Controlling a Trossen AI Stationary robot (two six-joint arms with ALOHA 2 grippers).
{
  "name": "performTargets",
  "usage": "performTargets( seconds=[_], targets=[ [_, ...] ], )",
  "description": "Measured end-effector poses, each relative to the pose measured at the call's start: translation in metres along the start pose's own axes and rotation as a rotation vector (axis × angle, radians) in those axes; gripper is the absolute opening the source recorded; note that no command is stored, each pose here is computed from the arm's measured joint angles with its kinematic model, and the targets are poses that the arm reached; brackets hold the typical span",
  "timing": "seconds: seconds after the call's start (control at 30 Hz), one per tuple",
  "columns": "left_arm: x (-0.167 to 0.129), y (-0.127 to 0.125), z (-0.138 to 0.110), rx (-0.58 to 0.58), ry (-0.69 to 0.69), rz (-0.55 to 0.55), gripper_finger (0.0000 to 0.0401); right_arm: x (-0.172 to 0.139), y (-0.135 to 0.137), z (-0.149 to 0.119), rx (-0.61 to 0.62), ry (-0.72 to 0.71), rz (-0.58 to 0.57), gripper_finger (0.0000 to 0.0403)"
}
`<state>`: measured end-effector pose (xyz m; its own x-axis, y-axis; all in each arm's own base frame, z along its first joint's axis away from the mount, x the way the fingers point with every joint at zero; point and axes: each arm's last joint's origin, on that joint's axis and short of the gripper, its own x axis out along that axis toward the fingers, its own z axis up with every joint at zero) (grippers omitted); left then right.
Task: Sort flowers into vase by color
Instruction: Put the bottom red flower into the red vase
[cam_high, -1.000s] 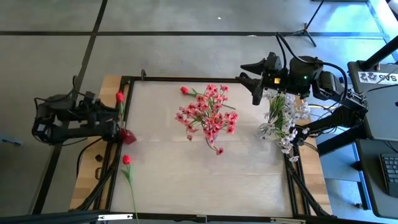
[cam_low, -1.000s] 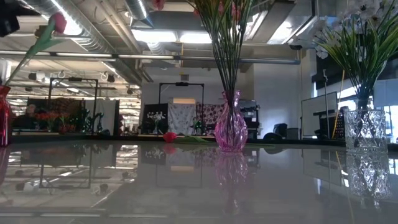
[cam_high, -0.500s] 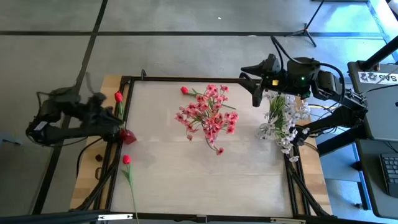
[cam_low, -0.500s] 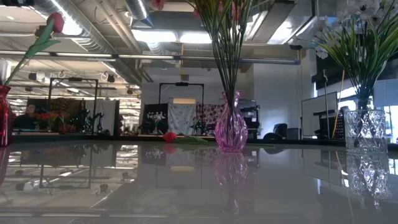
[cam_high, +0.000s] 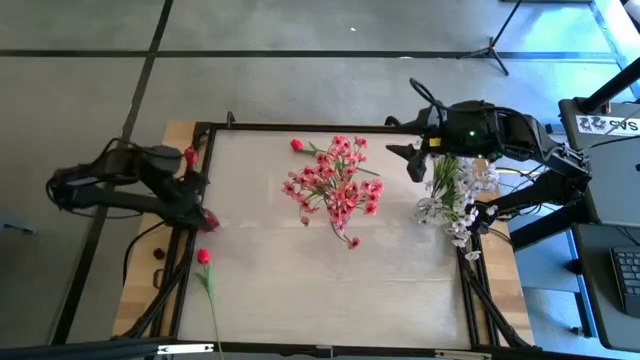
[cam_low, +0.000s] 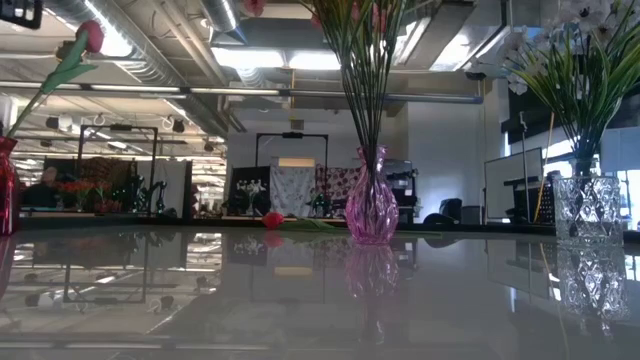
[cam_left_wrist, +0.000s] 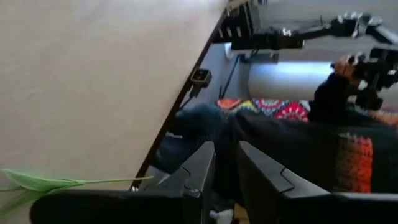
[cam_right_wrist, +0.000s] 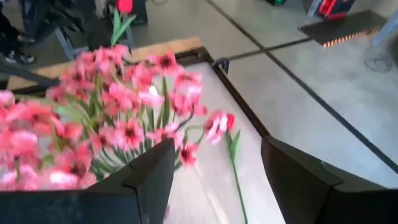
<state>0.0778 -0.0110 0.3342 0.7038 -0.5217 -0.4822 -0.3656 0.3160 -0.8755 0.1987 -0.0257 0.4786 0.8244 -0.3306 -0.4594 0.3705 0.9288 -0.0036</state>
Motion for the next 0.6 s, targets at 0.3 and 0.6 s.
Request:
performTargets(
  seconds=[0.3, 0.6],
  targets=[
    [0.039, -0.013, -0.009, -0.124, 0.183, 0.130, 0.0065, 0.000, 0.000, -0.002, -0.056, 0.025, 0.003, 0.0239],
    [0.078, -0.025, -0.050, -0.306, 0.249, 0.279, 0.0065, 0.000, -0.001, -0.010, -0.113, 0.100, -0.003, 0.0239]
  ],
)
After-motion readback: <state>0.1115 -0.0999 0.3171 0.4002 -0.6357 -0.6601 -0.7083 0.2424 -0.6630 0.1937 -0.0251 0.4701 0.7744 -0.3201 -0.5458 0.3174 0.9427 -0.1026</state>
